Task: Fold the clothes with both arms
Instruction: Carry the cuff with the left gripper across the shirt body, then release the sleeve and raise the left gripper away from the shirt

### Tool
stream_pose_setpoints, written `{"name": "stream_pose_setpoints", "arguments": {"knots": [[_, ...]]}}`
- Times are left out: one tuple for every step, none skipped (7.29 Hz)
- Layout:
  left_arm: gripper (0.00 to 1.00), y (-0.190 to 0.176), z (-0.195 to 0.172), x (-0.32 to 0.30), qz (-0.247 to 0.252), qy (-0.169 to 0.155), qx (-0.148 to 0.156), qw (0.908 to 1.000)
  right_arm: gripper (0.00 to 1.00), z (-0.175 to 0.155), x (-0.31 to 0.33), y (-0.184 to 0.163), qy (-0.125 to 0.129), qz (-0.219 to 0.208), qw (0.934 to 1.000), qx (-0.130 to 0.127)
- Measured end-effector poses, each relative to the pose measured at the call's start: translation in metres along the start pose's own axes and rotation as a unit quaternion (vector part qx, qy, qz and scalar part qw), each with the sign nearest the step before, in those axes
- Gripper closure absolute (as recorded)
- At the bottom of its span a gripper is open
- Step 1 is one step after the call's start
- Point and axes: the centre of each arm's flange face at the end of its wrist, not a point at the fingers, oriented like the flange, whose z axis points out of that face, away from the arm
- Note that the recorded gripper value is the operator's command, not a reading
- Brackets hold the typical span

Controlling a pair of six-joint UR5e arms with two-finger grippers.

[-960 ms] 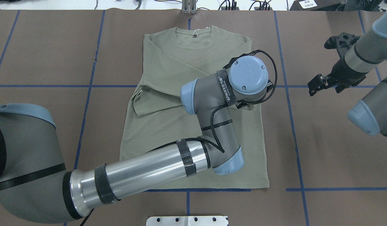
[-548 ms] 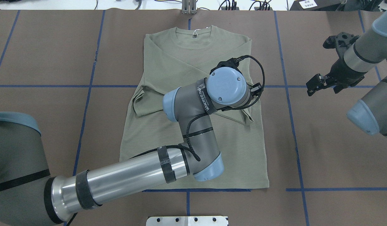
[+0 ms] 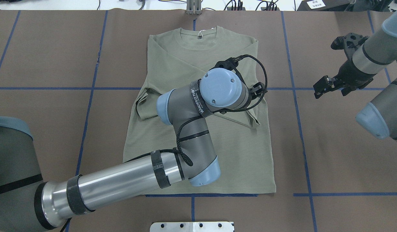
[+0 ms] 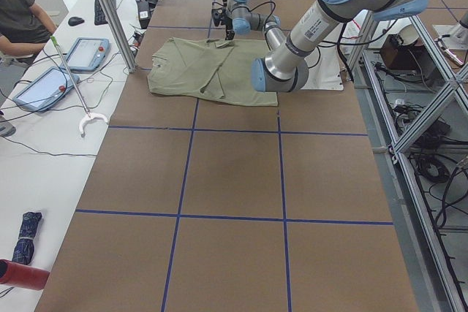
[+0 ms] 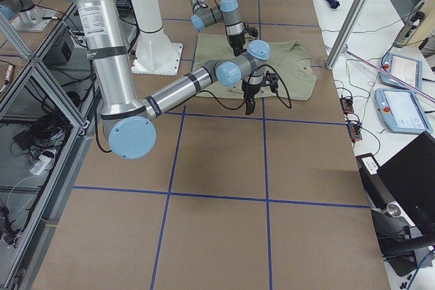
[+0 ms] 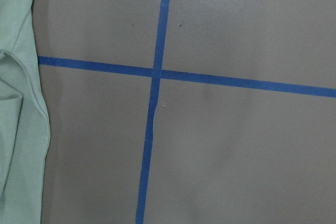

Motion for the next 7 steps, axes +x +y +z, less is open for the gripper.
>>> {"name": "stream_pose_setpoints", "arguments": {"knots": [[0.00,-0.017,-0.002,-0.013,-0.002,-0.015,-0.005,0.9999,0.00,-0.006,-0.007,0.003,-0.004,0.001,1.0000,0.004],[0.00,-0.039,-0.011,-0.032,0.004,-0.033,-0.012,0.9994,0.00,-0.011,-0.018,0.008,-0.011,0.008,0.9999,0.008],[0.00,-0.063,-0.025,-0.051,0.018,-0.044,-0.009,0.9988,0.00,-0.014,-0.030,0.015,-0.017,0.013,0.9997,0.010],[0.00,-0.097,-0.035,-0.064,0.034,-0.053,0.005,0.9980,0.00,-0.015,-0.038,0.019,-0.022,0.014,0.9996,0.011],[0.00,-0.140,-0.038,-0.078,0.050,-0.070,0.027,0.9959,0.00,-0.015,-0.043,0.021,-0.025,0.014,0.9995,0.012],[0.00,-0.186,-0.034,-0.096,0.063,-0.094,0.050,0.9924,0.00,-0.016,-0.045,0.022,-0.027,0.012,0.9995,0.013],[0.00,-0.231,-0.029,-0.116,0.073,-0.118,0.079,0.9872,0.00,-0.016,-0.045,0.022,-0.029,0.010,0.9994,0.016]]}}
